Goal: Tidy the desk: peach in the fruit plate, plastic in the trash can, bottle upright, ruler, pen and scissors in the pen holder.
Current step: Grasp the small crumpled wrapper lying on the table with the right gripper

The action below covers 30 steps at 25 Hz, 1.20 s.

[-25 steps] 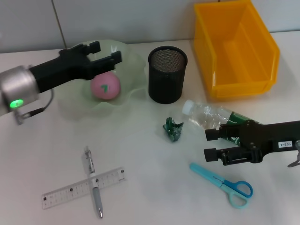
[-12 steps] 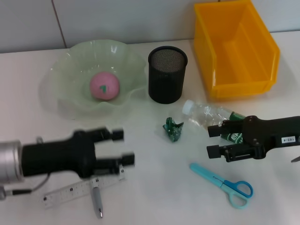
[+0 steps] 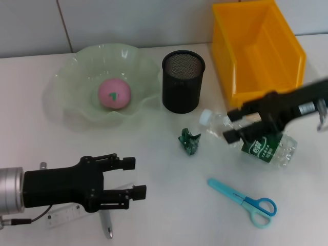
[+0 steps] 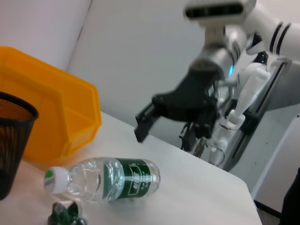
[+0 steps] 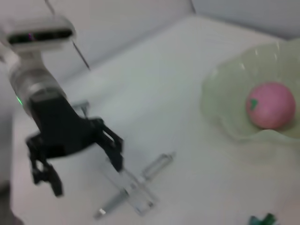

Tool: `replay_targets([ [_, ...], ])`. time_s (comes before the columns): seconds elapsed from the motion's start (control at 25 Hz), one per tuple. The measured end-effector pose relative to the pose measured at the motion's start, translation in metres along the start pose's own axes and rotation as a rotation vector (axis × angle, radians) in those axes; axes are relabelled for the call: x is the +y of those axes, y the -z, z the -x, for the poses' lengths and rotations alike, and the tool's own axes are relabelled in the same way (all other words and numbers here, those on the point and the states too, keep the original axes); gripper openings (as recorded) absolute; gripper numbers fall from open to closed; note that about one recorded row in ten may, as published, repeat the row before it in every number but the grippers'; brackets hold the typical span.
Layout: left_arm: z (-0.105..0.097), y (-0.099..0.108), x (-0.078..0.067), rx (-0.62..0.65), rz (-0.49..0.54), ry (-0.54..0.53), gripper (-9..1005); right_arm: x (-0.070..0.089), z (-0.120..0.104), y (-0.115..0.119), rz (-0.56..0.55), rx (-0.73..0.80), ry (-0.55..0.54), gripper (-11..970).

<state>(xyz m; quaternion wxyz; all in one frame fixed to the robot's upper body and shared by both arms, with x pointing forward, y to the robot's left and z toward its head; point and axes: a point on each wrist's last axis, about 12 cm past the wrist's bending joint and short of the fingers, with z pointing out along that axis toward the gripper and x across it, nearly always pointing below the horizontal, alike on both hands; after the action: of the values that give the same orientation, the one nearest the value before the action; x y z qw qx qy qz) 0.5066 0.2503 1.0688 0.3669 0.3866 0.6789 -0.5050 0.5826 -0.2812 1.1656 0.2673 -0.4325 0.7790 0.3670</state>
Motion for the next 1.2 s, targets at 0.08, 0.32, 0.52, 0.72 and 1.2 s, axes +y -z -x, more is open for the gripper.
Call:
replay_targets([
  [0.08, -0.001, 0.005, 0.0, -0.01, 0.013, 0.006, 834, 0.001, 0.028, -0.002, -0.03, 0.101, 0.048, 771],
  [0.32, -0.002, 0.012, 0.0, -0.035, 0.032, 0.014, 834, 0.004, 0.087, -0.027, -0.099, 0.363, 0.175, 771],
  [0.52, -0.001, 0.012, 0.0, -0.036, 0.032, 0.016, 834, 0.007, 0.098, -0.077, -0.142, 0.486, 0.286, 771],
  [0.72, -0.001, 0.011, 0.001, -0.037, 0.034, 0.021, 834, 0.012, 0.092, -0.106, -0.163, 0.529, 0.336, 770],
  [1.2, -0.001, 0.013, 0.001, -0.045, 0.037, 0.031, 834, 0.002, 0.078, -0.126, -0.2, 0.539, 0.309, 770],
])
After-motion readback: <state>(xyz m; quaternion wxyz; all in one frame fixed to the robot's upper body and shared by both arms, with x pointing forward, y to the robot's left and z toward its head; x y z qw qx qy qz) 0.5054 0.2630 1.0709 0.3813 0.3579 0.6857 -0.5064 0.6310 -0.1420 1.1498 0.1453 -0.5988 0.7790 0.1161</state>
